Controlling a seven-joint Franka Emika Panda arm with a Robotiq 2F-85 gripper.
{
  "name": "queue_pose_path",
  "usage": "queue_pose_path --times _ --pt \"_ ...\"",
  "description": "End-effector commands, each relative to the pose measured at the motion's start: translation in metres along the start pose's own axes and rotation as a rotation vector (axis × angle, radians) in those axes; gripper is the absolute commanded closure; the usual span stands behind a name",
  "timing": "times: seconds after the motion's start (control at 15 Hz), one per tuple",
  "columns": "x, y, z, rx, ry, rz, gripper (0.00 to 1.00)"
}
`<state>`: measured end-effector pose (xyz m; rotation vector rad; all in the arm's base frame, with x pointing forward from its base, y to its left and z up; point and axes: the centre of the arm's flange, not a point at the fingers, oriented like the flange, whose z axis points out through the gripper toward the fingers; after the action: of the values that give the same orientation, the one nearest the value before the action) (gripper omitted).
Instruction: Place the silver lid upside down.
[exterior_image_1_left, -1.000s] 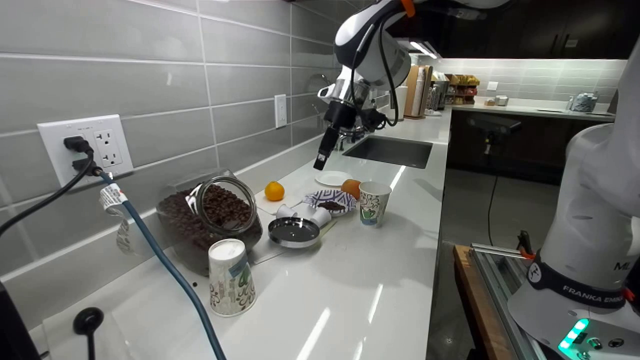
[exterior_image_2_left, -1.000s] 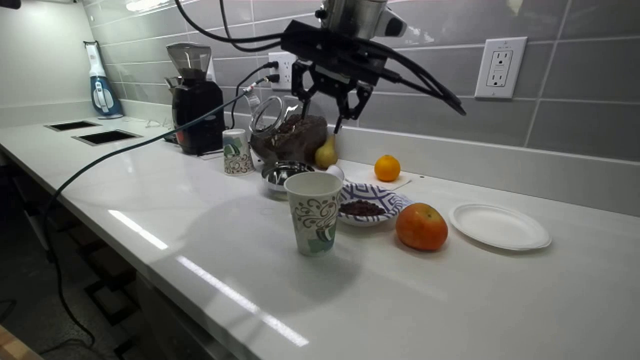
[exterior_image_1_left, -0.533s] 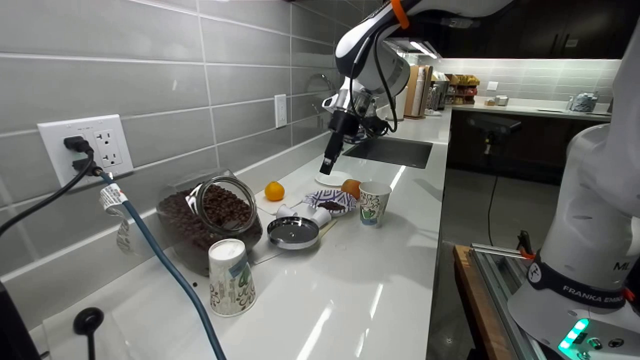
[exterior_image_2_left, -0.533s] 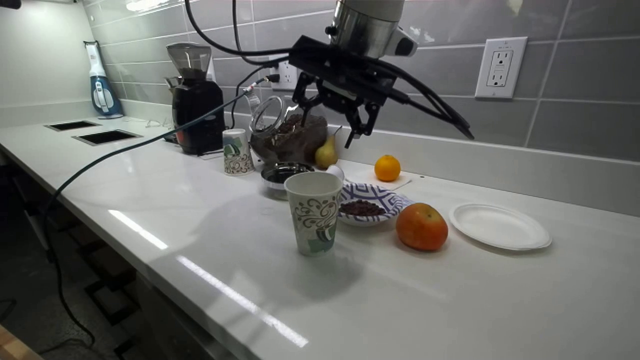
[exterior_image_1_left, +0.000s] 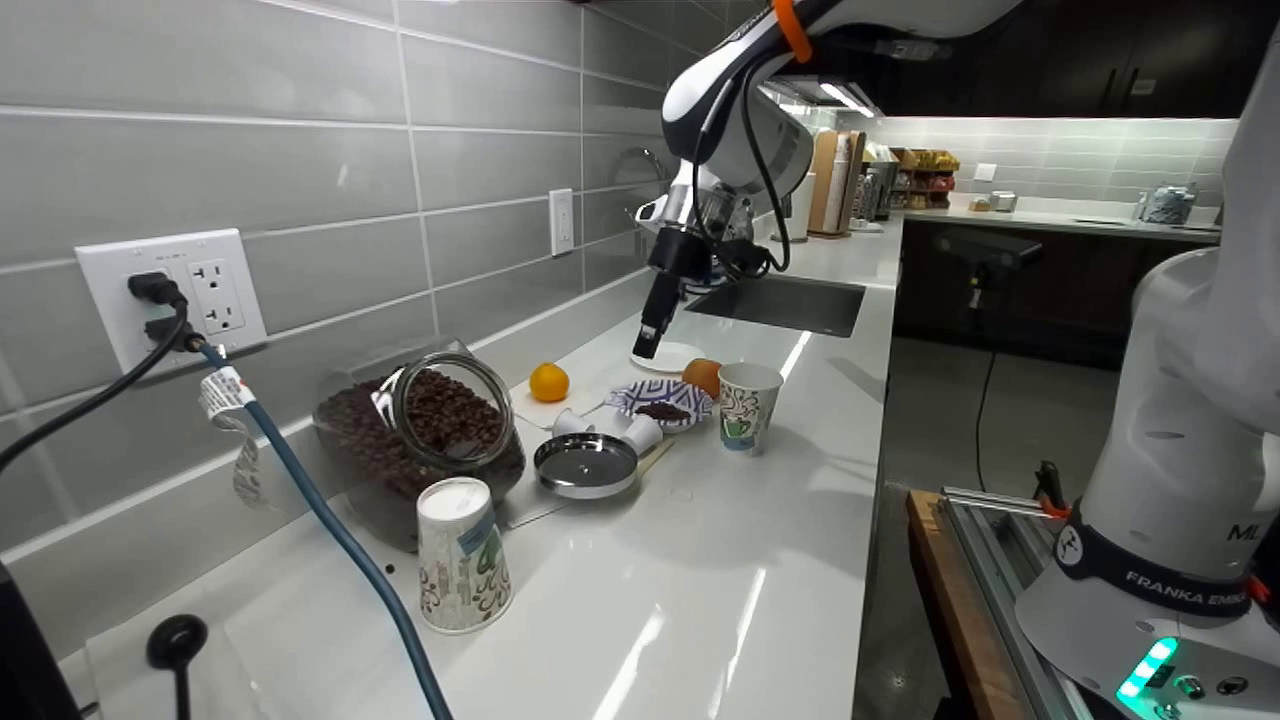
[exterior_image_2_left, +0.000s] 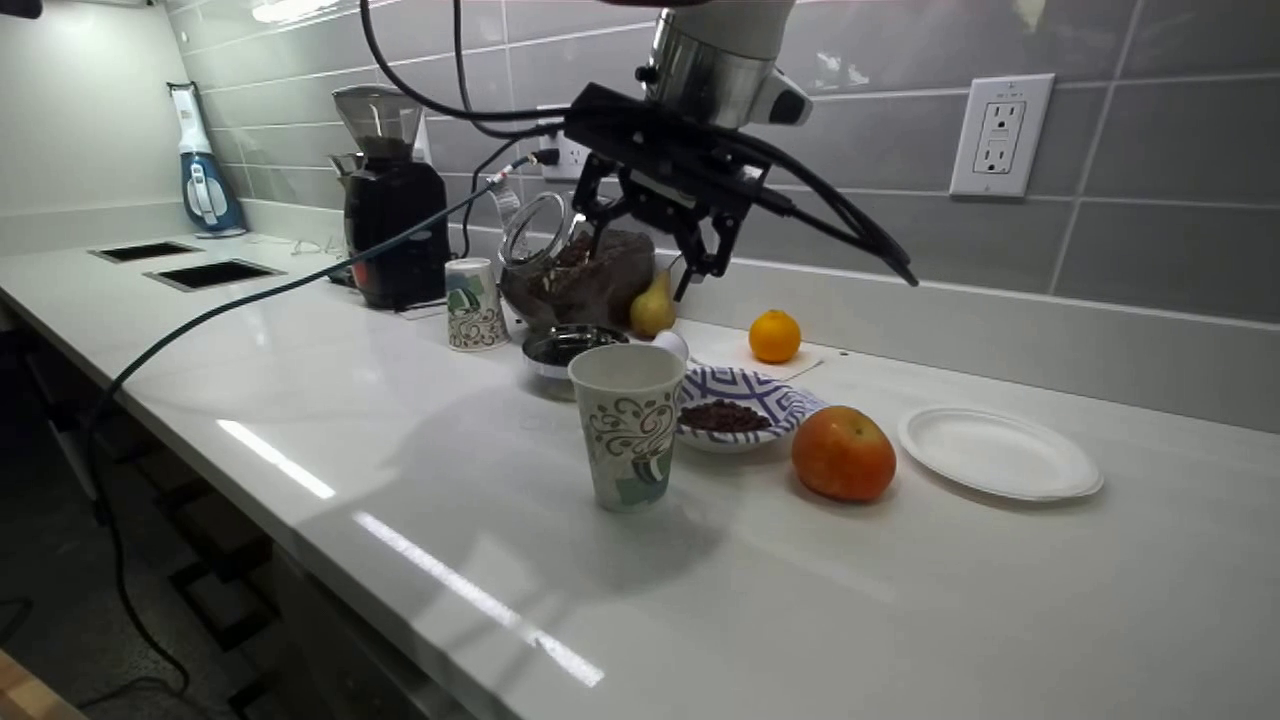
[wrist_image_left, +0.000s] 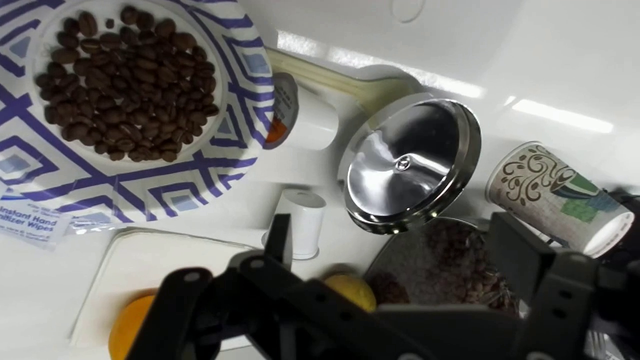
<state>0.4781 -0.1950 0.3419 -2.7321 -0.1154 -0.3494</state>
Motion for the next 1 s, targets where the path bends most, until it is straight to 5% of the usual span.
queue_pose_path --times 0.0,0.53,0.73,0.93 --pt "0.007 -0.018 0.013 -0.018 0.065 0.120 0.00" --pt "-0.018 -0.038 0.025 -0.057 0.228 0.504 0.00" --pt "-0.040 -0.053 0.028 -0.140 0.217 0.632 0.00" --pt "-0.053 -0.071 0.035 -0.122 0.227 0.699 0.00"
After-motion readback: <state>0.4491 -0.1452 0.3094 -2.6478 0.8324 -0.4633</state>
